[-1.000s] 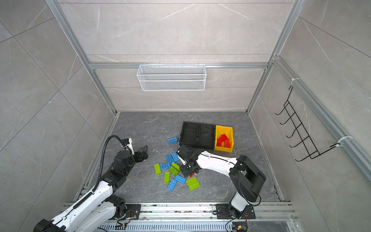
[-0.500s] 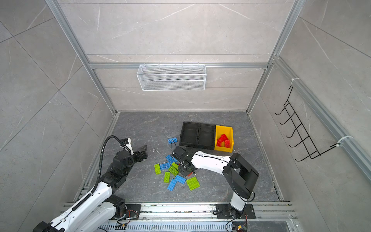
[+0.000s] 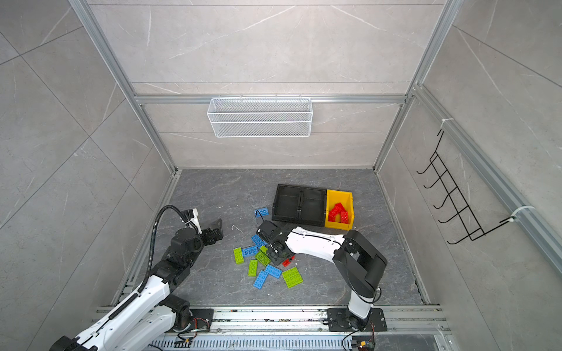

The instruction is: Sort the legos into containers by color

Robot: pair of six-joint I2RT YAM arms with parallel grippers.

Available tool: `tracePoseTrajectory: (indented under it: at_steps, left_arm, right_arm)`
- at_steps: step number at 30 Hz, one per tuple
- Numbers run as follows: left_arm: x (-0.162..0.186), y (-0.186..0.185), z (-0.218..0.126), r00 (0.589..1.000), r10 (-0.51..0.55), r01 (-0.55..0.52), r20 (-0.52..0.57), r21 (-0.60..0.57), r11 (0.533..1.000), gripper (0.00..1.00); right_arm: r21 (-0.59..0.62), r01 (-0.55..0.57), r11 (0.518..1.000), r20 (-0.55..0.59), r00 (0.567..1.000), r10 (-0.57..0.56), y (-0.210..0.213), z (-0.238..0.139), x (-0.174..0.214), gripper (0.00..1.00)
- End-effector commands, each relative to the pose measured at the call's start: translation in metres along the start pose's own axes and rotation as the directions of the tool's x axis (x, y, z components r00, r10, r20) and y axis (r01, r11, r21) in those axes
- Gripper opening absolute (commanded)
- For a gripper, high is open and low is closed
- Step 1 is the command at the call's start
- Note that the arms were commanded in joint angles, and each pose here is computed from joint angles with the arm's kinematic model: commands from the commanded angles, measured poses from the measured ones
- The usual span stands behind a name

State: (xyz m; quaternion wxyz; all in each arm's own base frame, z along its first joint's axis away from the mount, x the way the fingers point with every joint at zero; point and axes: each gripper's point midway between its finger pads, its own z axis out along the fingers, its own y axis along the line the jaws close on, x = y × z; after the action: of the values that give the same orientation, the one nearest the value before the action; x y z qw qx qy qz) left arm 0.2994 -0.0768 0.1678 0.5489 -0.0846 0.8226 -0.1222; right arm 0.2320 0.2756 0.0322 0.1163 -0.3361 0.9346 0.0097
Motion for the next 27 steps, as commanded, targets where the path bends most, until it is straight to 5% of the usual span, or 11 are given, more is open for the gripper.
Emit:
tracePoseTrajectory:
  at_steps: [1,19,27]
  left_arm:
    - [-0.011,-0.001,-0.001,0.999,0.013,-0.013,0.039,0.0,1.0,0.99]
    - [-0.011,-0.004,0.0,0.999,0.008,-0.008,0.035,0.014,1.0,1.0]
    - [-0.01,-0.005,0.0,0.999,0.009,-0.009,0.032,0.016,1.0,0.99]
  right_arm:
    - [0.018,0.015,1.0,-0.018,1.0,-0.015,0.001,0.008,-0.001,0.47]
    - [0.016,-0.121,0.993,0.094,0.988,0.119,-0.032,-0.028,-0.002,0.23]
    - [-0.135,-0.31,0.941,0.263,0.905,0.336,-0.1,-0.085,-0.018,0.21]
